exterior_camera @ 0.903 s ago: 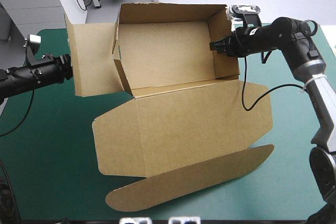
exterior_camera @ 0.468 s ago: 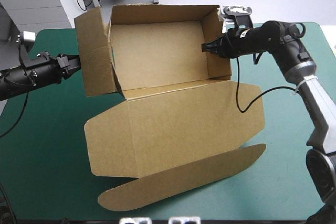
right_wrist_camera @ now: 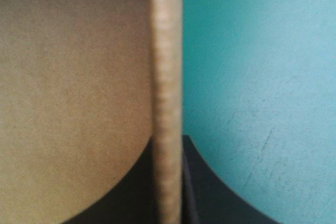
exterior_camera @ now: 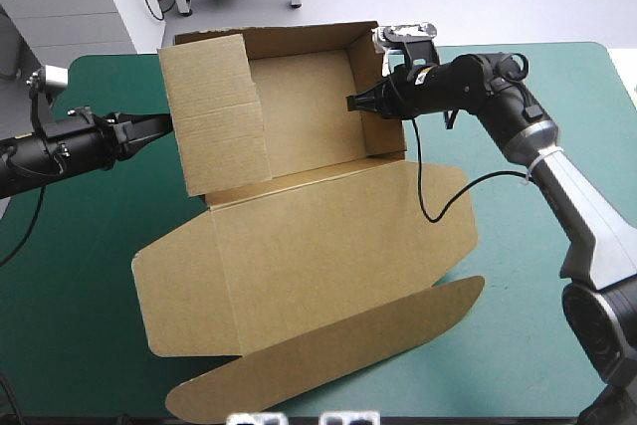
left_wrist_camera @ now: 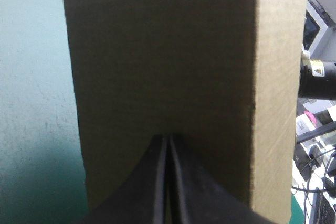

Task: Fold the box

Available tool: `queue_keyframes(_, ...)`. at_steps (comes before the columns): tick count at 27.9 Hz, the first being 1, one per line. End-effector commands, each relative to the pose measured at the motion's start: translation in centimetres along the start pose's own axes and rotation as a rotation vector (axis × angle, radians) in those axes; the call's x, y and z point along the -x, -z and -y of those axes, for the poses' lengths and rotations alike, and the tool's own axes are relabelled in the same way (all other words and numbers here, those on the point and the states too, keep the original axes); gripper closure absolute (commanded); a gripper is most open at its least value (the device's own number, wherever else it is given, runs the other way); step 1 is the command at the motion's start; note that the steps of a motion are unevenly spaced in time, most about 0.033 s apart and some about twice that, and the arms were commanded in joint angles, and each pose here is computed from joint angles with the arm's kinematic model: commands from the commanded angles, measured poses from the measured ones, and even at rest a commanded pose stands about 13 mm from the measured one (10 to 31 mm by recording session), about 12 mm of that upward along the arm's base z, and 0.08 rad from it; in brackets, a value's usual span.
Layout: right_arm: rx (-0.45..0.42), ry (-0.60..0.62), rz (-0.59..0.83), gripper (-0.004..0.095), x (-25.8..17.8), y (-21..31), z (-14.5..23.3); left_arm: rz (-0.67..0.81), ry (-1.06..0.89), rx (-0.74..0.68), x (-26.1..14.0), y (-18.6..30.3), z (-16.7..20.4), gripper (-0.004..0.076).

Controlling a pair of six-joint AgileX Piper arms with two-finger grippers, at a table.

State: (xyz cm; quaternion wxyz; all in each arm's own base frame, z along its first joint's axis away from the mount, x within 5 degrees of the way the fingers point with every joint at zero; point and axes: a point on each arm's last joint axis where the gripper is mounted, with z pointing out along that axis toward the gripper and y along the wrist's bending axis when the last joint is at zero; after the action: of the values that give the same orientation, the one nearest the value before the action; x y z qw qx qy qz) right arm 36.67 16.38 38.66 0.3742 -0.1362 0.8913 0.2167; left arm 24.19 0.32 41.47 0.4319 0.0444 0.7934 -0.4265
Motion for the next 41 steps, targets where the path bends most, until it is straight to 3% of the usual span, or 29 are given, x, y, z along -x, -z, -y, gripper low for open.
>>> queue_keyframes(1,0.032,-0.016,0.131,0.0924,1.6,2.4,-1.2,-0.013,-0.03,-0.099,0.1,0.3,2.5,0.0722)
queue_keyframes(5,0.024,-0.024,0.127,0.0924,1.5,2.1,-1.3,-0.048,-0.044,-0.125,-0.3,-0.4,3.2,0.0642)
queue_keyframes(13,-0.006,-0.004,0.108,0.0924,1.3,1.7,-1.3,-0.077,-0.06,-0.156,-0.7,-1.0,3.8,0.0329)
queue_keyframes(17,-0.007,0.002,0.097,0.0921,1.1,1.5,-1.4,-0.093,-0.071,-0.131,-0.9,-1.1,3.6,0.0231)
queue_keyframes(26,-0.017,0.065,0.1,0.0908,0.6,0.9,-3.8,-0.13,-0.062,0.102,-1.4,-2.5,2.4,0.0236)
queue_keyframes(31,-0.009,0.051,0.071,0.0908,0.3,0.9,-4.0,-0.059,-0.072,0.216,-1.3,-4.3,2.8,0.0281)
queue_keyframes(39,0.048,-0.005,0.046,0.0908,0.3,1.3,-4.6,-0.105,-0.06,0.269,-1.9,-8.0,1.3,0.0286)
queue_keyframes(41,0.029,0.016,0.027,0.0908,0.4,1.7,-4.6,-0.118,-0.066,0.306,-2.0,-8.7,0.2,0.0348)
